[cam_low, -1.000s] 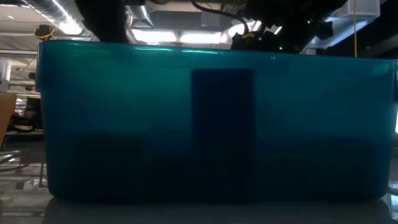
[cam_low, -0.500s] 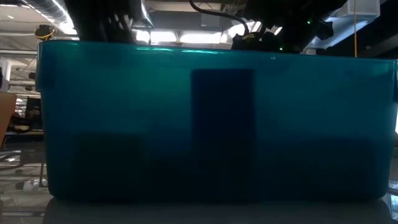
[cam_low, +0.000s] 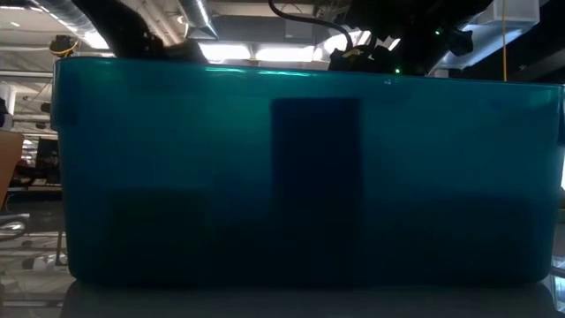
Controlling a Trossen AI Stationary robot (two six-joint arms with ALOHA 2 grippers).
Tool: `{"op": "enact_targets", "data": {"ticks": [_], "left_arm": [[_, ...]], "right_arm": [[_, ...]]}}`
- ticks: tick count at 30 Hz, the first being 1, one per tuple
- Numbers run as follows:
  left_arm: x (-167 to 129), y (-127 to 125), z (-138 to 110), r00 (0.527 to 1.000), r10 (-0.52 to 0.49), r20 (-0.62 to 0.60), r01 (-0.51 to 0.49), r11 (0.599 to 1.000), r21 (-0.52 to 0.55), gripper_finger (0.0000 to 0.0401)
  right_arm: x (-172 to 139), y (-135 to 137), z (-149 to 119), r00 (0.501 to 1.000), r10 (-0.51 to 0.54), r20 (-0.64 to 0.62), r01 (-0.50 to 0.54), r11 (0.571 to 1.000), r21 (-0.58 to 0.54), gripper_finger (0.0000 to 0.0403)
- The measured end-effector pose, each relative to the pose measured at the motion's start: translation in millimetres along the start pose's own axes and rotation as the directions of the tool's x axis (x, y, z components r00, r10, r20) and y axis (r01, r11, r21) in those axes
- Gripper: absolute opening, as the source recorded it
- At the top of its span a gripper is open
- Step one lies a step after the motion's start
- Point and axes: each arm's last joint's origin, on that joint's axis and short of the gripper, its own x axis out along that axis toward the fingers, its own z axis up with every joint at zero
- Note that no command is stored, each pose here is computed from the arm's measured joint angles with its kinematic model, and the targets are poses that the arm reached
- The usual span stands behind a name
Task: Sort blocks by size
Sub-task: Put the light blue rectangular block into the yellow bin
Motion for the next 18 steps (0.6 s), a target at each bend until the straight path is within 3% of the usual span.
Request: {"op": "enact_targets", "data": {"ticks": [3, 9, 18], "left_arm": [[8, 7, -2, 1.0, 0.002, 0.008, -0.002, 0.999, -0.038, 0.0211], [19, 9, -15, 0.996, -0.092, 0.013, 0.093, 0.993, -0.077, 0.0211], [35, 9, -36, 0.995, -0.096, 0.013, 0.097, 0.992, -0.079, 0.0211]], "right_arm": [[0, 0, 0, 1.0, -0.001, 0.0, 0.001, 1.0, 0.0, 0.0266], [0, 0, 0, 1.0, -0.004, 0.002, 0.004, 1.0, 0.004, 0.0266], [0, 0, 0, 1.0, -0.011, 0.006, 0.011, 1.0, -0.006, 0.0266]]}}
